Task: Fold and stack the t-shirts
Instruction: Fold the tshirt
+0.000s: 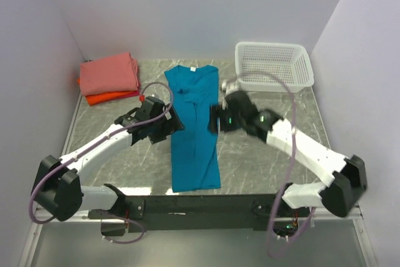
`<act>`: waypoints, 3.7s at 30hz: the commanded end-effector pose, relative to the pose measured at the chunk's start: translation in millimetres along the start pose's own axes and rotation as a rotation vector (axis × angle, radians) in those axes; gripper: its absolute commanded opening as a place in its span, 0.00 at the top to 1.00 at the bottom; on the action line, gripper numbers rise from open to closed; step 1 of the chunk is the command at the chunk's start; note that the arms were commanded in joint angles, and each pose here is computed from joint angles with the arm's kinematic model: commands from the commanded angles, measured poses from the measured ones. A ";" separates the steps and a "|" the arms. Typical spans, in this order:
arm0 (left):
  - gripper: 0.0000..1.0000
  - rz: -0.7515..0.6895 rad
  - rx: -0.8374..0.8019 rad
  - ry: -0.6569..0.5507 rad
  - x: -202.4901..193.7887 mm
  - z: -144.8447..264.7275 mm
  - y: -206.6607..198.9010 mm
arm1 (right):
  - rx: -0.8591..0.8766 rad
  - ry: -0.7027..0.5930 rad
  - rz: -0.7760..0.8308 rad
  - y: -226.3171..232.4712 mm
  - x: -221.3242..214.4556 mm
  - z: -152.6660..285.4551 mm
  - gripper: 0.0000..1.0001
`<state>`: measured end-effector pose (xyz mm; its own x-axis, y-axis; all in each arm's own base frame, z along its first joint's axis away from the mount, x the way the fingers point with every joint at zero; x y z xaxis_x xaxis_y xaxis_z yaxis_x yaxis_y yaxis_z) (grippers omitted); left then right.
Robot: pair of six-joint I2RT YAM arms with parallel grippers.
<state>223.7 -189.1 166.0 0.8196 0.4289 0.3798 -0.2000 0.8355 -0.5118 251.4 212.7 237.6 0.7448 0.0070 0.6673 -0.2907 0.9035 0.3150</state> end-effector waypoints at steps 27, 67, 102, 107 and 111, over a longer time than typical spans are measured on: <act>0.01 -0.249 -0.234 0.179 -3.9 -96.6 -103.8 | -0.026 0.398 0.025 45.6 -211.7 -24.5 0.51; 0.01 -0.215 -0.059 0.203 -17.1 -131.0 -69.0 | -0.100 0.402 -0.024 21.3 -228.9 -1.2 1.00; 0.01 -0.284 -0.141 0.126 -9.8 -52.0 -94.5 | 0.018 0.267 -0.129 6.2 -209.4 42.2 0.44; 0.01 -0.201 -0.028 0.118 -29.9 -20.6 -44.2 | 0.082 0.231 -0.227 -2.1 -203.4 37.0 0.43; 0.00 -0.128 0.078 0.161 -69.1 2.7 15.8 | 0.101 0.252 -0.260 -12.4 -205.1 26.1 0.48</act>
<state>197.7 -236.5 169.8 0.8920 0.2180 0.3959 0.0187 0.8574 -0.5143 82.9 187.7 120.3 0.9172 -0.1001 0.3856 -0.1158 0.8591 0.4986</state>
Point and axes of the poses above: each gripper's point midway between its finger pads, its own z axis back along the fingers, its own y axis along the line the jaws close on, x = y × z, the point moved 6 cm from there along z, back along the fingers, and after that the axes turned 2 degrees about -z, right-handed, at the moved point
